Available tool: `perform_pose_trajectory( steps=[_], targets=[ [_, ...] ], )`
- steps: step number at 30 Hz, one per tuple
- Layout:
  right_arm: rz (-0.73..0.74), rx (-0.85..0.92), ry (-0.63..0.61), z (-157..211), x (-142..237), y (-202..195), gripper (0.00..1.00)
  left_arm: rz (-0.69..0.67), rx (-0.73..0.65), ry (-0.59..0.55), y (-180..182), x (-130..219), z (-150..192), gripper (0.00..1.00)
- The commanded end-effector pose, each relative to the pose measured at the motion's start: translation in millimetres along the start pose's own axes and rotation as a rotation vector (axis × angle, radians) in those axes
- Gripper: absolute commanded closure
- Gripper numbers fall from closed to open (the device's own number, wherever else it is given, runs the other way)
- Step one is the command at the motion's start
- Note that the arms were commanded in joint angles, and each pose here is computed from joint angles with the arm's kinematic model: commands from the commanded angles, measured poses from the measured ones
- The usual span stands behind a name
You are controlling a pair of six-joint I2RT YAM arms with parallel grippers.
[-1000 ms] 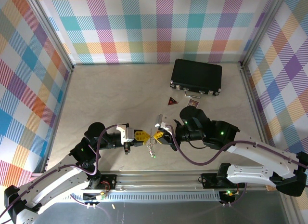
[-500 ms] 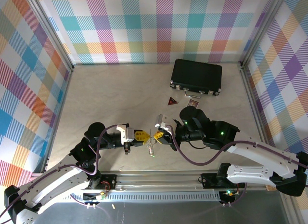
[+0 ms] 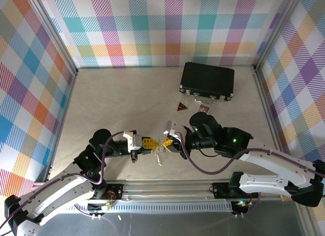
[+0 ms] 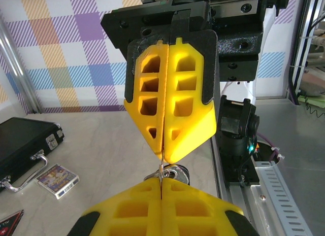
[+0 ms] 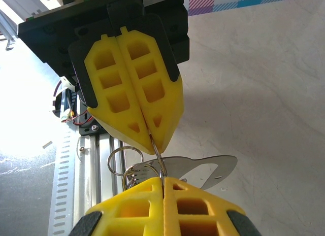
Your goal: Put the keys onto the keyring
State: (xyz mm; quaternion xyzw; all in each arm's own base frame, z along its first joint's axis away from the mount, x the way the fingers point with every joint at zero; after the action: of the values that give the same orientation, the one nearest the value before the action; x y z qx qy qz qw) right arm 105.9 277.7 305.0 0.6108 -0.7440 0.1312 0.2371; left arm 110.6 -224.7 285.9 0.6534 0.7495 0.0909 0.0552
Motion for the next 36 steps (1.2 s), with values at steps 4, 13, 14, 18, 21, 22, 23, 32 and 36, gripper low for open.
perform_pose_trajectory(
  steps=[4,13,14,18,21,22,23,32,36],
  targets=[
    [0.033,0.024,0.002,-1,11,-1,1.00,0.003,-0.023,-0.047,-1,3,-16,1.00],
    [0.010,0.033,-0.009,-5,10,1,1.00,0.005,-0.023,-0.048,-1,2,-16,1.00],
    [0.007,0.034,-0.011,-6,10,2,1.00,0.005,-0.023,-0.047,-2,2,-16,1.00],
    [-0.020,0.035,-0.021,-8,9,5,1.00,0.005,-0.022,-0.044,-1,2,-15,1.00],
    [-0.036,0.036,-0.026,-9,7,7,1.00,0.006,-0.021,-0.046,-2,2,-15,1.00],
    [-0.042,0.035,-0.026,-9,7,8,1.00,0.006,-0.021,-0.046,-2,2,-15,1.00],
    [-0.048,0.034,-0.029,-10,6,8,1.00,0.005,-0.022,-0.046,-1,2,-15,1.00],
    [-0.054,0.032,-0.048,-13,6,9,1.00,0.009,-0.026,-0.050,-2,2,-16,1.00],
    [-0.035,0.033,-0.049,-13,5,6,1.00,0.007,-0.027,-0.052,-2,3,-16,1.00]
  ],
)
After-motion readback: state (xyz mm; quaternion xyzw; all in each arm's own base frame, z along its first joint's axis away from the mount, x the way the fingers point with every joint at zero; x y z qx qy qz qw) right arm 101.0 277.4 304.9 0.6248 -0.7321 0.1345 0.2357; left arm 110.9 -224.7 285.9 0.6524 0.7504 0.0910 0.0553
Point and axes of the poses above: each hand's point on the last joint's axis, 136 mm out from that joint toward the fingers, its own x axis back along the fingers, its own y axis along the line the jaws close on, z = x × y, the point moved 4 cm from there along x, back along the fingers, and after that the axes turned 5 degrees about -x, right-handed, at the moved point
